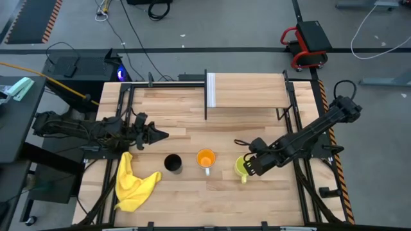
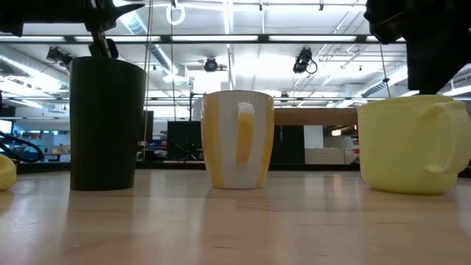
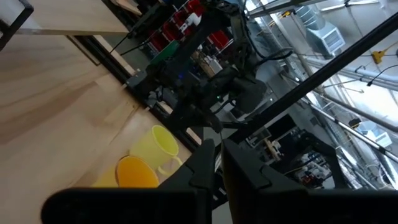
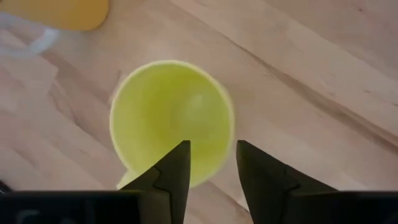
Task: Stack small to large cups/mugs on shelf
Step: Put the yellow mug on the shelf
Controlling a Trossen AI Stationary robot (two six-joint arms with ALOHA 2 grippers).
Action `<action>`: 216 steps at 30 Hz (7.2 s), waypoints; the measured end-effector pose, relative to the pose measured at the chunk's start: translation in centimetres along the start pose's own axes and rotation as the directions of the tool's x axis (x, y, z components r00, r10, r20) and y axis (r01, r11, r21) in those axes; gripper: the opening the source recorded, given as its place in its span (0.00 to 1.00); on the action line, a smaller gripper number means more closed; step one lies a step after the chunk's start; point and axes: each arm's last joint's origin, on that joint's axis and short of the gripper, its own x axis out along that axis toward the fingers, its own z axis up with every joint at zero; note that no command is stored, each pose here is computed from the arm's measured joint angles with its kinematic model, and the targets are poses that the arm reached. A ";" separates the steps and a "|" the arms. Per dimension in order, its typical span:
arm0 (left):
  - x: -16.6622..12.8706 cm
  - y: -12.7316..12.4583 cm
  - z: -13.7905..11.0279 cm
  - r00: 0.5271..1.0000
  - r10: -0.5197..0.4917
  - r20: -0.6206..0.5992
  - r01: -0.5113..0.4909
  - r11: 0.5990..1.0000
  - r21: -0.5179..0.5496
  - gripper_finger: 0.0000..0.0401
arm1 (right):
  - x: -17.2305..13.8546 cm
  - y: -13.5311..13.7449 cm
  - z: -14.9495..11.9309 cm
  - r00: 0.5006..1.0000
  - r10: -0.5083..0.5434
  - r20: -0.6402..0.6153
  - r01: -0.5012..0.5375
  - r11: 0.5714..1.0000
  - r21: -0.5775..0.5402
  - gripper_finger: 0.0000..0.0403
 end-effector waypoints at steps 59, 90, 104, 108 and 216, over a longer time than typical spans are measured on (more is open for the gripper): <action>0.0 0.2 -0.1 1.000 0.020 -0.007 -0.020 1.000 0.011 0.06 | -11.9 -1.0 10.3 0.992 -0.126 -0.001 0.124 0.974 -0.187 0.01; 0.0 0.3 -0.2 0.999 0.036 -0.011 -0.036 0.999 0.003 0.05 | -16.7 -18.5 22.1 0.940 -0.321 0.111 0.306 0.942 0.137 0.01; 0.0 0.3 -0.2 0.999 0.037 -0.011 -0.036 0.999 0.030 0.07 | -14.2 -19.6 24.7 0.958 -0.288 -0.003 0.288 0.955 0.070 0.01; 0.0 0.3 -0.2 0.999 0.037 -0.012 -0.036 0.999 0.032 0.05 | -14.3 -20.1 24.7 0.958 -0.286 -0.005 0.285 0.955 0.076 0.01; 0.1 0.9 0.7 0.991 0.103 0.082 -0.112 0.986 0.121 0.06 | -8.5 -9.8 13.2 0.840 -0.391 0.375 0.234 0.886 0.400 0.00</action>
